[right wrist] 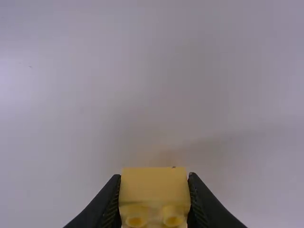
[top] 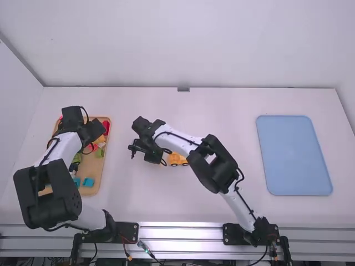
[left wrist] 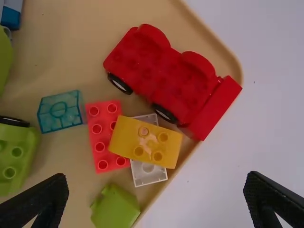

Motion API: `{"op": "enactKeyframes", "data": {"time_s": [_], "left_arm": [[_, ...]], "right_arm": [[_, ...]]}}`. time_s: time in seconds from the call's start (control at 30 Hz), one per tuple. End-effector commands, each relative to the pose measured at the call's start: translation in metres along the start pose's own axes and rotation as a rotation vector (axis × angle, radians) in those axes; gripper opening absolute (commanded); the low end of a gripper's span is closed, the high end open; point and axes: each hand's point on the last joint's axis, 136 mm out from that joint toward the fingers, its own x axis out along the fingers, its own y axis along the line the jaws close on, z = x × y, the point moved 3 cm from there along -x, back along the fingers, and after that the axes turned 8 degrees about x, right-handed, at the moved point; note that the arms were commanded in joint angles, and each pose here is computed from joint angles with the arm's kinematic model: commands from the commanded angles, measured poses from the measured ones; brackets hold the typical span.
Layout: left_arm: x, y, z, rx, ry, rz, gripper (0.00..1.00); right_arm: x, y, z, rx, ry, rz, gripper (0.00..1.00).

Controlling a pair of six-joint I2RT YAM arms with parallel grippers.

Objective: Assemble lego blocks to make yellow taxi

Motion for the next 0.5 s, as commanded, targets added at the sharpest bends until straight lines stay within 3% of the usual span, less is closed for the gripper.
{"op": "enactKeyframes", "data": {"time_s": [0.0,0.03,0.07,0.1,0.13,0.17,0.2,0.47], "left_arm": [[-0.001,-0.004,0.002,0.017,0.001,-0.013,0.99],[-0.001,-0.004,0.002,0.018,0.001,-0.014,0.99],[-0.001,-0.004,0.002,0.033,0.001,-0.015,0.99],[-0.001,-0.005,0.001,0.049,0.003,-0.022,0.99],[-0.001,-0.006,0.002,0.059,0.002,-0.023,0.99],[-0.001,-0.007,0.002,0.067,0.003,-0.033,0.99],[-0.001,-0.01,0.002,0.092,0.004,-0.054,0.99],[-0.004,-0.031,0.0,0.259,0.004,-0.196,0.99]], "right_arm": [[0.008,0.0,0.002,-0.004,0.014,-0.001,0.01],[0.007,-0.001,0.002,-0.004,0.011,-0.002,0.1],[0.006,-0.001,0.005,-0.006,0.005,-0.005,0.26],[0.004,-0.002,0.008,-0.008,-0.006,-0.009,0.51],[0.003,-0.004,0.01,-0.008,-0.013,-0.013,0.63],[0.001,-0.006,0.012,-0.003,-0.024,-0.018,0.87],[-0.002,-0.012,0.015,0.009,-0.043,-0.027,0.99],[-0.028,-0.031,0.028,0.04,-0.145,0.008,0.99]]}}
